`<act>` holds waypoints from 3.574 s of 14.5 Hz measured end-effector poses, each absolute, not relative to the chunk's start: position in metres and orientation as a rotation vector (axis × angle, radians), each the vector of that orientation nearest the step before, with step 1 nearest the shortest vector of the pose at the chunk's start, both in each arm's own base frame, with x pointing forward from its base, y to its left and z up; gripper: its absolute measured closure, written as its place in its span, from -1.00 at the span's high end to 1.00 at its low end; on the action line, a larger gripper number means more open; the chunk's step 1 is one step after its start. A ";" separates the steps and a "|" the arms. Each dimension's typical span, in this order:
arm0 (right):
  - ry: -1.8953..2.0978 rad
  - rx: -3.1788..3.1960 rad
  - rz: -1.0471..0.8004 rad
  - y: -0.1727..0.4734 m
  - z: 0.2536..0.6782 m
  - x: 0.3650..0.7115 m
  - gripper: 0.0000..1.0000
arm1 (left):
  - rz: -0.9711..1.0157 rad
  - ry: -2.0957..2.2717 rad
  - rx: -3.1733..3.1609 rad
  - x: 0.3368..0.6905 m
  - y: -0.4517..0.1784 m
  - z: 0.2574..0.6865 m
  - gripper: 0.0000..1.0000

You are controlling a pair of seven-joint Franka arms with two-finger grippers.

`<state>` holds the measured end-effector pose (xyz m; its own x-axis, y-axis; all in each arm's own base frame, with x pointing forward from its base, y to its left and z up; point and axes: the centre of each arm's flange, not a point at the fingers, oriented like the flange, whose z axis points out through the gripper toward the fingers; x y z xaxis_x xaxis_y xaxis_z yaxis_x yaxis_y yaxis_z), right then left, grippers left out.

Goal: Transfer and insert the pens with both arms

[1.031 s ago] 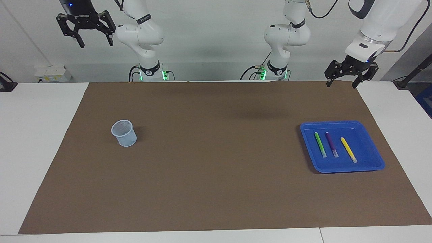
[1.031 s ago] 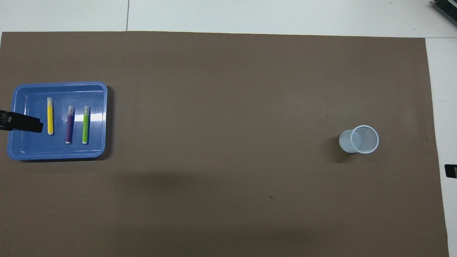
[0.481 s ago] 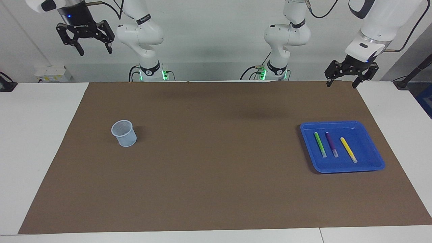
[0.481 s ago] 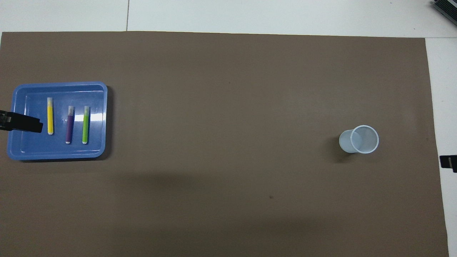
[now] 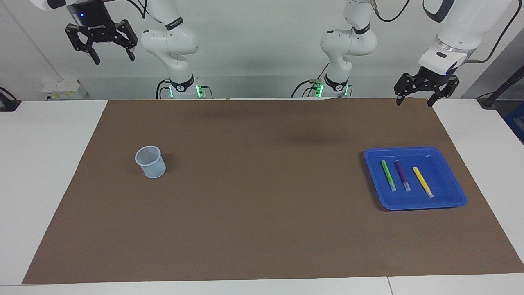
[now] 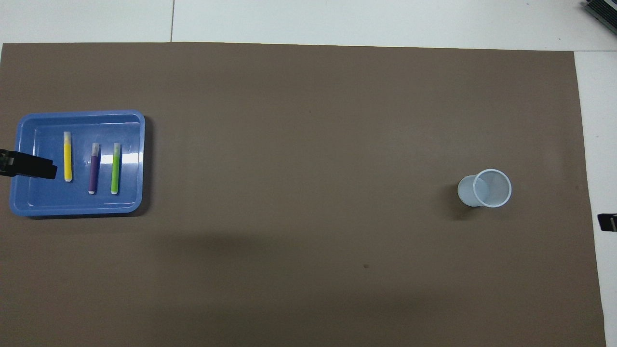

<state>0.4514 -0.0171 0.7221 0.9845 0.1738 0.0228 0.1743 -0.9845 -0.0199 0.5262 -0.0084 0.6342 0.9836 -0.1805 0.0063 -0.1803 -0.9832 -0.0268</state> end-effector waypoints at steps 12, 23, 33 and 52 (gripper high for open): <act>-0.273 -3.093 0.101 -0.019 0.683 0.480 1.00 | -0.154 0.207 -3.100 0.536 0.016 0.629 1.00; -0.295 -3.074 0.122 0.020 0.660 0.502 1.00 | -0.254 0.128 -3.082 0.551 0.048 0.534 1.00; 0.074 -2.930 0.095 0.098 0.600 0.515 1.00 | -0.305 0.069 -3.061 0.577 0.053 0.423 0.96; 0.312 -2.848 0.085 0.160 0.542 0.504 1.00 | -0.249 -0.136 -3.068 0.585 0.037 0.307 0.62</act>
<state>0.5040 0.1595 0.5415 0.9750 -0.2043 -0.0873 -0.2204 -0.9391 -0.2637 0.5854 0.0367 0.3065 0.9830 0.0832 0.1634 0.0930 -0.9942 -0.0535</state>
